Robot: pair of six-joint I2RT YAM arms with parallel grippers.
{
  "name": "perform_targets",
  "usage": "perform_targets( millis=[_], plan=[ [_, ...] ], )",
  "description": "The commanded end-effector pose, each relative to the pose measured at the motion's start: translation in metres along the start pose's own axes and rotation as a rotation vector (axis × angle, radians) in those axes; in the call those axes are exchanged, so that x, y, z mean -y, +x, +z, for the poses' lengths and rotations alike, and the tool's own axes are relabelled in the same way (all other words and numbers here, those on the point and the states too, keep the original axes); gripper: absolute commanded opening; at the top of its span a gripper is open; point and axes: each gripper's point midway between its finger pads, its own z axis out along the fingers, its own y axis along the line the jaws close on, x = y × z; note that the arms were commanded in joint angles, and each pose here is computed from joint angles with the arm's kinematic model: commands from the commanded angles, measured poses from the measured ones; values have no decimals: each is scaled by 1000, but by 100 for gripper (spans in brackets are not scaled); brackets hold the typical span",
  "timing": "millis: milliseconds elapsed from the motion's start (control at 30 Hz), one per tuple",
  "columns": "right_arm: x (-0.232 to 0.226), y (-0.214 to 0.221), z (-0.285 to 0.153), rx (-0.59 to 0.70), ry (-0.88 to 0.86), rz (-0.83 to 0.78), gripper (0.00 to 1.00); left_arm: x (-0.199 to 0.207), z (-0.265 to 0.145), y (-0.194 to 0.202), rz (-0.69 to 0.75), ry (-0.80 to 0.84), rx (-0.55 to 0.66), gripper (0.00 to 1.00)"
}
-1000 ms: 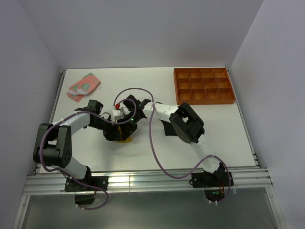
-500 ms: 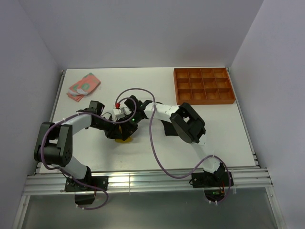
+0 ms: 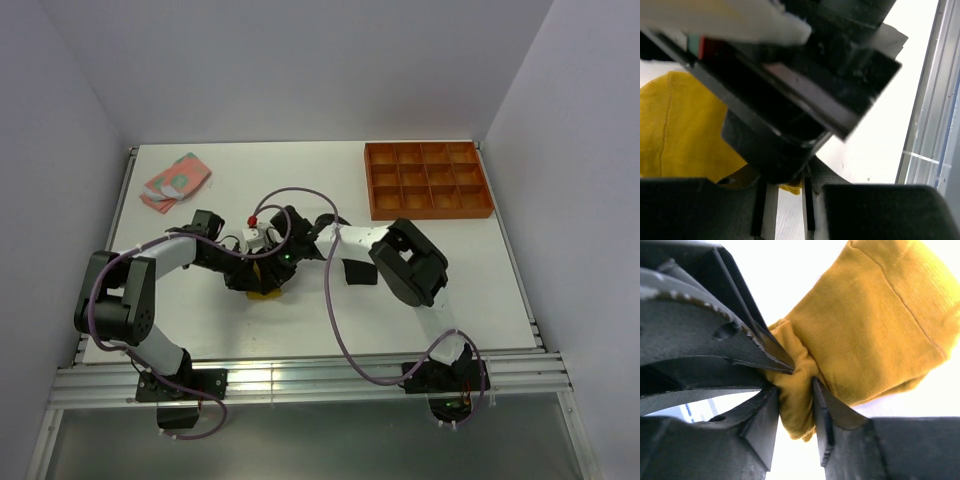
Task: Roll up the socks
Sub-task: Roll the sock at the center of the board.
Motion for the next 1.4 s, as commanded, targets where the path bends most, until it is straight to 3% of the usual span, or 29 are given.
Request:
perform_targets(
  millis=[0,233,367,1033,1367],
  plan=[
    [45,36,-1,-32,229,24,44,-21,2,22,0,-93,-100,0],
    [34,4,-39,167,301,-31,51,-28,1,24,-12,-81,-133,0],
    [37,3,-48,218,313,-17,52,-25,1,27,-28,-36,-166,0],
    [25,17,-44,230,214,-93,63,-42,9,37,-129,-23,-229,0],
    [48,25,-50,177,350,-11,64,-54,10,33,-134,-86,-208,0]
  ],
)
